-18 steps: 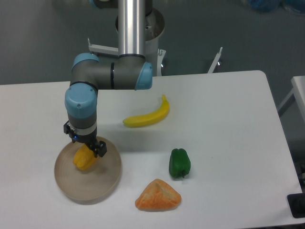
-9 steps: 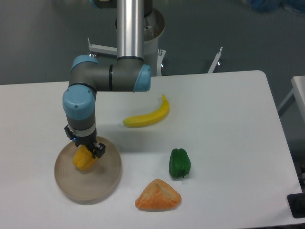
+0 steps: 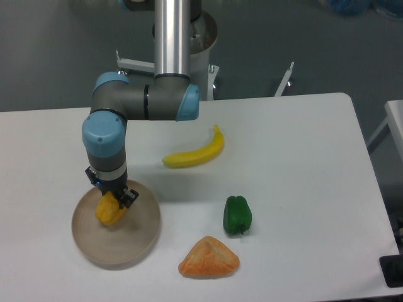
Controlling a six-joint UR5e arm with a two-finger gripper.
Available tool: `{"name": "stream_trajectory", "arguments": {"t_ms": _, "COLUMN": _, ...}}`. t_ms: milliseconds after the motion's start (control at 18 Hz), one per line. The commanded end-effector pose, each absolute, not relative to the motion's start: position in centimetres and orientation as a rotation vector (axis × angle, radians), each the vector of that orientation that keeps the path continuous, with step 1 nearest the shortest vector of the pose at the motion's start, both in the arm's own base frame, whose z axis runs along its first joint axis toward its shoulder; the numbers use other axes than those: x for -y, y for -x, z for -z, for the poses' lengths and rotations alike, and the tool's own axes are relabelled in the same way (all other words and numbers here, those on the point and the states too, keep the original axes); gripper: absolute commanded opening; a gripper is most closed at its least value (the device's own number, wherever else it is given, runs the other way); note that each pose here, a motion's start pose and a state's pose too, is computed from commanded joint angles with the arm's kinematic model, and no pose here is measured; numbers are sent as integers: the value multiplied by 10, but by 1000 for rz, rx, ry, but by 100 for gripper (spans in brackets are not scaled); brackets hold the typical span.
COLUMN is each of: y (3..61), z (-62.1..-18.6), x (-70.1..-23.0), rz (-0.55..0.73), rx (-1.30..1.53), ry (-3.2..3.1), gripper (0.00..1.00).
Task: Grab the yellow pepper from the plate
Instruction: 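Lower the open gripper around the yellow pepper and close it, then lift the yellow pepper off the plate and carry it toward the green pepper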
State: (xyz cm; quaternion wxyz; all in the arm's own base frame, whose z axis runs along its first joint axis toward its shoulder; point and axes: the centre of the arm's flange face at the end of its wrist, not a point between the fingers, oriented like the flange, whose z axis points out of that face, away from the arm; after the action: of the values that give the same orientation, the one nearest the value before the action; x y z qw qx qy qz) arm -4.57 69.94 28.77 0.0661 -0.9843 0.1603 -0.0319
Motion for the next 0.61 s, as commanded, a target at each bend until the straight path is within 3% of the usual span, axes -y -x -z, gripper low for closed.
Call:
{"name": "stream_trajectory", "arguments": {"t_ms": 278, "y": 100, "z": -326, "x": -689, "rz": 16, "rx": -601, "ry": 2910, "gripper": 48}}
{"name": "stream_trajectory", "arguments": {"t_ms": 611, "y": 222, "z": -358, "x": -653, "rz": -72, "rx": -676, "ry": 2869, "gripper": 48}}
